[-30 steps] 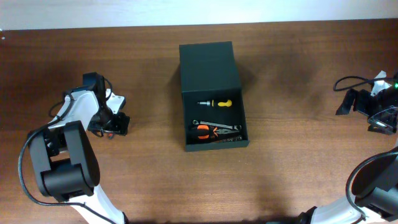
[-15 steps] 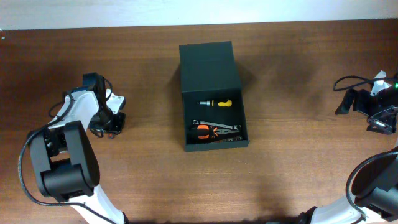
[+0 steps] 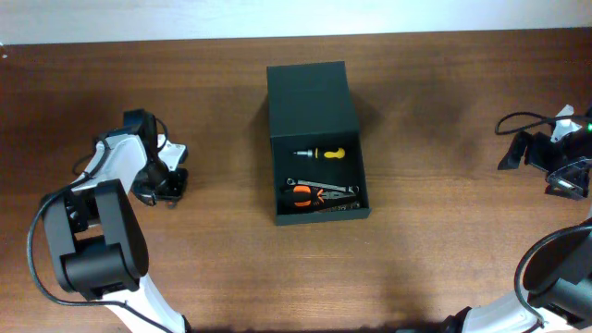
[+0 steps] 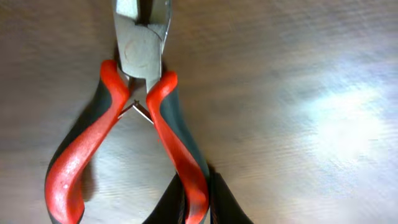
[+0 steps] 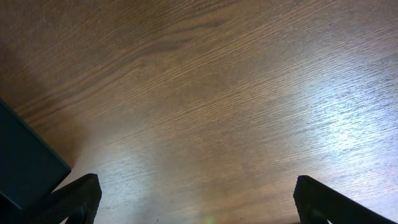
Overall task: Pack container
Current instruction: 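Lower the left gripper onto the red-handled pliers and grasp them, then carry the red pliers into the box and release them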
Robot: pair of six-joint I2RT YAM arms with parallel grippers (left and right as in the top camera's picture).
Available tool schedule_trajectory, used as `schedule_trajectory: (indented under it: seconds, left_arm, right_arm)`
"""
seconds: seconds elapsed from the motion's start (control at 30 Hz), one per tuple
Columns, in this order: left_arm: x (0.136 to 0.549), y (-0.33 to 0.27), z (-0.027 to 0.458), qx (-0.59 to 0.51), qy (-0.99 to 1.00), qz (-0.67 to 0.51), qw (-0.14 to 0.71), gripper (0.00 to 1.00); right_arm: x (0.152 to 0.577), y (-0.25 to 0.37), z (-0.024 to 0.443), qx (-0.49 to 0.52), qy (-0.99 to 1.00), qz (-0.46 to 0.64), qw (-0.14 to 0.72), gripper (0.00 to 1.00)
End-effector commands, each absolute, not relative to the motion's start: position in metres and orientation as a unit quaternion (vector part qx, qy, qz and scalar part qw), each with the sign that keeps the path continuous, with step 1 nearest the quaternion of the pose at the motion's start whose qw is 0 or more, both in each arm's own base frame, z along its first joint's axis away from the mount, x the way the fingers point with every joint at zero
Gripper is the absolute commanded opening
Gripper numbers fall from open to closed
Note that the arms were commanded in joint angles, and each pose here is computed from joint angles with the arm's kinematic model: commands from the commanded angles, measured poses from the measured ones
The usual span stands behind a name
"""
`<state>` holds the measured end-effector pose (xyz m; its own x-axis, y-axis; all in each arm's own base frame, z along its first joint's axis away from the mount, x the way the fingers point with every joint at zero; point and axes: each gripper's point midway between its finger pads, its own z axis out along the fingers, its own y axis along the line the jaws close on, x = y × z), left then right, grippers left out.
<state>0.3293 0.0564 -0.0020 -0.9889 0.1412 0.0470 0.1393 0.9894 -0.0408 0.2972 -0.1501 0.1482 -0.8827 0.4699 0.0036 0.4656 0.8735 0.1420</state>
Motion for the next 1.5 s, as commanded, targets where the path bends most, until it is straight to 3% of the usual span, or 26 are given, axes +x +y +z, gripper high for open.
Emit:
schedule_trajectory:
  seconds: [0.0, 0.27, 0.4, 0.53, 0.63, 0.83, 1.47]
  left_arm:
    - [0.343, 0.032, 0.027, -0.067, -0.995, 0.079, -0.003, 0.02]
    - [0.391, -0.008, 0.16, -0.15, -0.977, 0.032, -0.148, 0.02]
    - [0.399, -0.079, 0.228, -0.305, -0.923, 0.02, -0.233, 0.02]
    - [0.384, -0.154, 0.242, -0.466, -0.847, 0.017, -0.256, 0.02]
    - [0.368, -0.212, 0.237, -0.56, -0.785, 0.022, -0.263, 0.02]
    - [0.353, -0.26, 0.203, -0.617, -0.752, 0.035, -0.228, 0.02]
    - [0.348, -0.263, 0.047, -0.626, -0.777, 0.058, -0.036, 0.02]
  right_arm:
    - [0.299, -0.146, 0.149, 0.24, 0.968, 0.076, 0.02, 0.99]
    - [0.301, -0.147, 0.149, 0.239, 0.968, 0.075, 0.024, 0.99]
    - [0.3, -0.15, 0.149, 0.236, 0.969, 0.067, 0.023, 0.99]
    - [0.303, -0.152, 0.149, 0.231, 0.97, 0.066, 0.03, 0.99]
    - [0.303, -0.152, 0.149, 0.23, 0.97, 0.065, 0.031, 0.99]
    - [0.303, -0.152, 0.149, 0.23, 0.97, 0.065, 0.031, 0.99]
    - [0.303, -0.152, 0.149, 0.23, 0.97, 0.065, 0.031, 0.99]
